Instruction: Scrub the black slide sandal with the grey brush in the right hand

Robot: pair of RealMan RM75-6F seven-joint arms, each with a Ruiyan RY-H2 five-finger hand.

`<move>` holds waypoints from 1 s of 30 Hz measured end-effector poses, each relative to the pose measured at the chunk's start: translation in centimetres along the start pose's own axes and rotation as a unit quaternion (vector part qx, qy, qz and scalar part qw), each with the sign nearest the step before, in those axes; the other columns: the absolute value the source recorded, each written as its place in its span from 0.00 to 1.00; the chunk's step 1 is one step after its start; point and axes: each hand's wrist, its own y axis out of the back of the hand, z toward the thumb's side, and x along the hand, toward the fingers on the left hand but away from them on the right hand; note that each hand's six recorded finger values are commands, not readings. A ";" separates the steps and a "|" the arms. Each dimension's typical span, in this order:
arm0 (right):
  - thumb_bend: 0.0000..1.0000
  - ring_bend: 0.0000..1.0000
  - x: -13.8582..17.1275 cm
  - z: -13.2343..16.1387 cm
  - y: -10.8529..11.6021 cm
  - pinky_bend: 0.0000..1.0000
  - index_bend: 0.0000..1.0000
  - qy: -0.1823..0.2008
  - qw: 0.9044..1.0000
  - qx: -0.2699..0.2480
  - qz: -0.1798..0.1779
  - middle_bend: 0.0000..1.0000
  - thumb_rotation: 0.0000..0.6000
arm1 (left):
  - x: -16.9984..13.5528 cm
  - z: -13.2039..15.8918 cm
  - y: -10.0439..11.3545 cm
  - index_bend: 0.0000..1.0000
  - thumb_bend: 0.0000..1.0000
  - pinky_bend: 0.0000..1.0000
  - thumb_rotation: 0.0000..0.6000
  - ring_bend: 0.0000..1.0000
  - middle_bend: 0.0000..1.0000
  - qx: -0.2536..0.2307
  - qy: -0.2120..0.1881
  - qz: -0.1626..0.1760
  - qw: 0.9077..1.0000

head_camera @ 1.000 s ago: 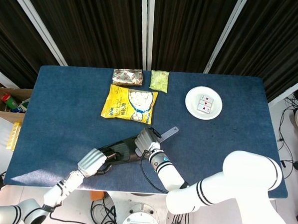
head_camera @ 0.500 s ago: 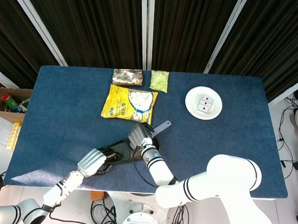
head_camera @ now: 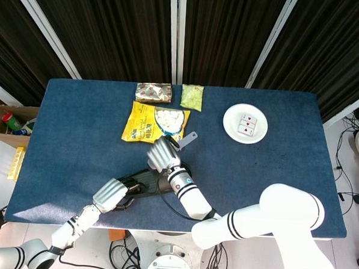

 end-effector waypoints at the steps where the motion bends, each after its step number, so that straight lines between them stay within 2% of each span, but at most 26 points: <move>1: 0.54 0.71 0.7 -0.7 0.0 0.73 1.00 -0.002 1.000 -0.004 -0.001 0.78 1.00 | 0.0 0.0 0.1 0.26 0.54 0.41 1.00 0.29 0.36 0.000 -0.001 0.003 1.000; 6: 0.54 0.71 4.3 -4.6 -1.2 0.73 1.00 -0.020 1.000 -0.011 0.004 0.78 1.00 | -0.3 0.4 1.9 0.25 0.50 0.41 0.96 0.29 0.36 -0.003 -0.010 0.039 0.999; 10: 0.54 0.71 8.0 -8.2 -4.3 0.73 1.00 -0.046 0.998 -0.009 0.029 0.78 1.00 | -0.9 0.6 4.1 0.25 0.46 0.41 0.90 0.29 0.36 -0.008 -0.015 0.082 0.996; 13: 0.54 0.72 10.2 -9.6 -6.8 0.73 1.00 -0.059 0.997 -0.008 0.054 0.79 1.00 | -1.6 0.3 6.2 0.25 0.29 0.41 0.88 0.29 0.35 -0.007 -0.009 0.122 0.992; 14: 0.54 0.72 11.0 -10.0 -8.0 0.73 1.00 -0.062 0.996 -0.008 0.066 0.79 1.00 | -1.8 0.1 6.8 0.25 0.18 0.41 0.88 0.28 0.34 -0.005 -0.004 0.135 0.991; 15: 0.54 0.72 11.7 -10.2 -8.9 0.73 1.00 -0.065 0.995 -0.007 0.077 0.79 1.00 | -2.2 -0.2 7.7 0.25 0.13 0.41 0.89 0.28 0.33 -0.002 0.005 0.154 0.988; 16: 0.54 0.72 12.5 -10.6 -10.2 0.73 1.00 -0.069 0.993 -0.008 0.092 0.79 1.00 | -2.5 -0.6 8.3 0.25 0.11 0.40 0.90 0.28 0.33 0.001 0.014 0.167 0.986; 21: 0.55 0.72 14.7 -11.6 -14.4 0.72 1.00 -0.087 0.987 -0.009 0.137 0.79 1.00 | -5.1 -2.7 11.1 0.25 0.10 0.40 0.91 0.27 0.33 0.012 0.067 0.228 0.971; 24: 0.54 0.72 15.2 -12.2 -16.4 0.71 1.00 -0.097 0.984 0.000 0.153 0.78 1.00 | -6.8 -4.0 12.0 0.25 0.10 0.40 0.91 0.27 0.33 0.014 0.097 0.251 0.963; 30: 0.53 0.72 15.9 -12.5 -19.9 0.70 1.00 -0.107 0.977 0.034 0.178 0.78 1.00 | -9.0 -5.9 12.5 0.24 0.10 0.40 0.90 0.27 0.33 0.005 0.130 0.268 0.954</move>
